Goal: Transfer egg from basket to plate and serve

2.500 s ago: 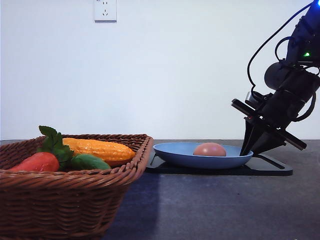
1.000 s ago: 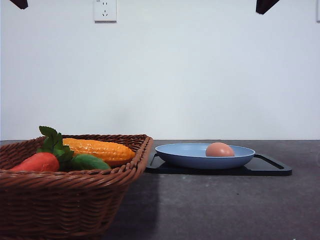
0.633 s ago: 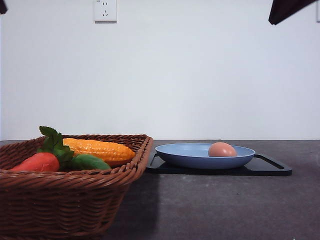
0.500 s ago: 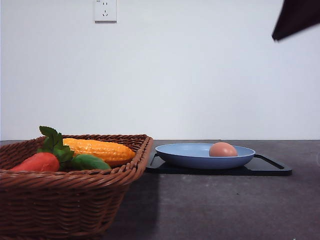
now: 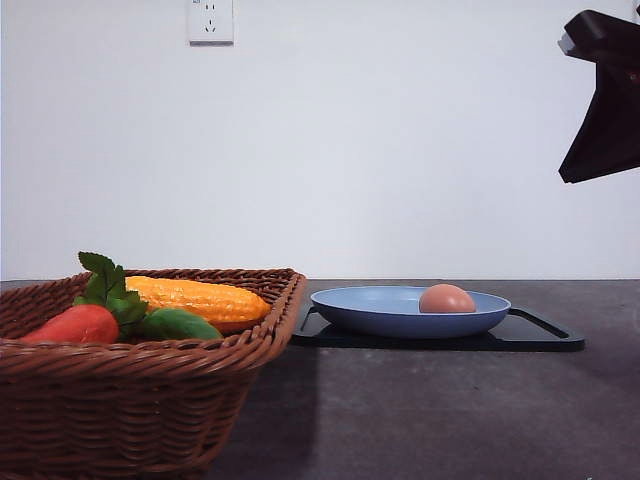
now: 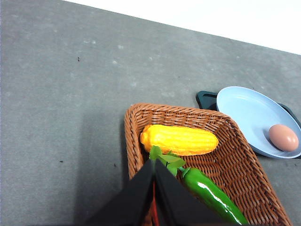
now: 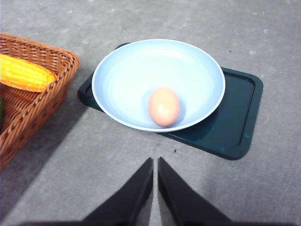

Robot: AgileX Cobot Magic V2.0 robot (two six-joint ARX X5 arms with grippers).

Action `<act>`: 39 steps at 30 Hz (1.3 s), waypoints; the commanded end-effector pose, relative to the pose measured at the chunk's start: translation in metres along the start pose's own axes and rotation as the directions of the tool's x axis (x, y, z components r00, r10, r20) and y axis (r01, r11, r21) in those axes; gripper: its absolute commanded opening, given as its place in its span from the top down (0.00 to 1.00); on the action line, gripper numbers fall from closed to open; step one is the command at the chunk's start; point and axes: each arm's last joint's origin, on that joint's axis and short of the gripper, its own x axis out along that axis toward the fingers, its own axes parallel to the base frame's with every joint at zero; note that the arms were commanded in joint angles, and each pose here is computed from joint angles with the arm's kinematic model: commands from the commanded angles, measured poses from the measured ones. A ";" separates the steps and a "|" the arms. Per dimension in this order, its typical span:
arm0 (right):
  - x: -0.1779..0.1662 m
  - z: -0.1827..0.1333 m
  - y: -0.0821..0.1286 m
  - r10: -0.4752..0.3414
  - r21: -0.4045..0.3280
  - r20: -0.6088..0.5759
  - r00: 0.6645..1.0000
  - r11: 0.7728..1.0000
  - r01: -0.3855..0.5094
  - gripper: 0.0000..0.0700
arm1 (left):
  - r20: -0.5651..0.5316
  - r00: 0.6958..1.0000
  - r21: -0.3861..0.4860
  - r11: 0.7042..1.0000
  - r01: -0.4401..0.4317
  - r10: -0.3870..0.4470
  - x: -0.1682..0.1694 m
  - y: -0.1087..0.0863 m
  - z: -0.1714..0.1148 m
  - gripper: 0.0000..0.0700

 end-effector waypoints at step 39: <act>-0.001 0.004 0.001 0.001 0.014 0.017 1.000 1.000 -0.002 1.00 | 0.259 0.920 0.084 0.942 -0.324 0.293 0.021 0.063 -0.075 1.00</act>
